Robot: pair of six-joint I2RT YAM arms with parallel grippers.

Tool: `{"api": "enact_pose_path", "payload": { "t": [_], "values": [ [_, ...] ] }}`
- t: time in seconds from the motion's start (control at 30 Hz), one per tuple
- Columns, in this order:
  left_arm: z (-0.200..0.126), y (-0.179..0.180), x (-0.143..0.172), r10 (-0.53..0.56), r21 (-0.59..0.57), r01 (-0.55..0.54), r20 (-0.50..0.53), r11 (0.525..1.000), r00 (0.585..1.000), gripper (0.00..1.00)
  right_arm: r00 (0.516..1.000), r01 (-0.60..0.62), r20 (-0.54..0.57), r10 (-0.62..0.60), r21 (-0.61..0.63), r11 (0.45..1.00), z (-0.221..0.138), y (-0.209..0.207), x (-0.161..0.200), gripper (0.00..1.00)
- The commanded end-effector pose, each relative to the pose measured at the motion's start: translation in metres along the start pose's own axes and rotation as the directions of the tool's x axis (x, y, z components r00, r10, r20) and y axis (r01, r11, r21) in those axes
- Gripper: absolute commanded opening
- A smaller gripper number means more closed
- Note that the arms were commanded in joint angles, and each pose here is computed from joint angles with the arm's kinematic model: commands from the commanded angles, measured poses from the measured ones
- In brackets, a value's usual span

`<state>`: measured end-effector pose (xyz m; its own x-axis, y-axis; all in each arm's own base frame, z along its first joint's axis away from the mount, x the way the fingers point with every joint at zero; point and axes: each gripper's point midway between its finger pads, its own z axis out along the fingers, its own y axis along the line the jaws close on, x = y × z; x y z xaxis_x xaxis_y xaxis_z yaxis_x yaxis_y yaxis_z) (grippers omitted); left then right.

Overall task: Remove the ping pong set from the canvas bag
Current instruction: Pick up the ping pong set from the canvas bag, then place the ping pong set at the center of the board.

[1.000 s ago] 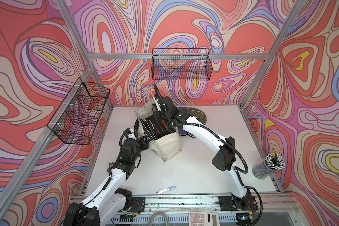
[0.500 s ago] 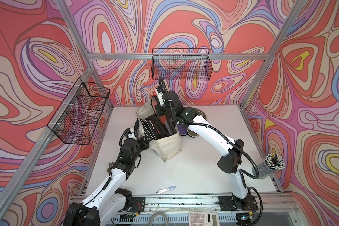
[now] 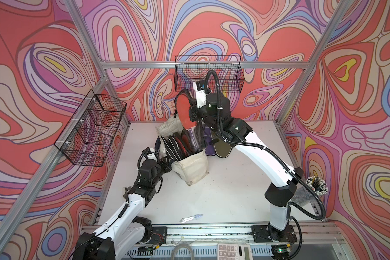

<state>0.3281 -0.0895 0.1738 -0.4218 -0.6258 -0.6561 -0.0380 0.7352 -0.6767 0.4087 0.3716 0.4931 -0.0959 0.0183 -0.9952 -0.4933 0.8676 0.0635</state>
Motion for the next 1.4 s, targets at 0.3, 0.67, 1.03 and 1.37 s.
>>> {"api": "enact_pose_path", "payload": {
  "t": [0.3,0.67,1.03,1.37],
  "values": [
    [0.000,0.010,0.010,0.019,-0.044,-0.021,-0.036,0.999,0.999,0.00,0.985,-0.040,0.172,0.018,0.125,0.991,-0.068,-0.037,-0.066,0.00],
    [-0.006,0.013,0.006,0.040,-0.071,-0.042,-0.024,0.997,0.999,0.00,0.985,-0.085,0.168,0.039,0.277,0.957,-0.096,-0.104,-0.056,0.00],
    [-0.011,0.014,0.003,0.048,-0.087,-0.049,-0.015,0.995,0.999,0.00,0.978,-0.203,0.127,0.167,0.384,0.901,-0.083,-0.213,0.004,0.00],
    [-0.017,0.013,0.000,0.062,-0.095,-0.062,-0.011,0.994,0.998,0.00,0.950,-0.311,0.106,0.294,0.376,0.873,-0.053,-0.283,0.069,0.00]
  ]
}}
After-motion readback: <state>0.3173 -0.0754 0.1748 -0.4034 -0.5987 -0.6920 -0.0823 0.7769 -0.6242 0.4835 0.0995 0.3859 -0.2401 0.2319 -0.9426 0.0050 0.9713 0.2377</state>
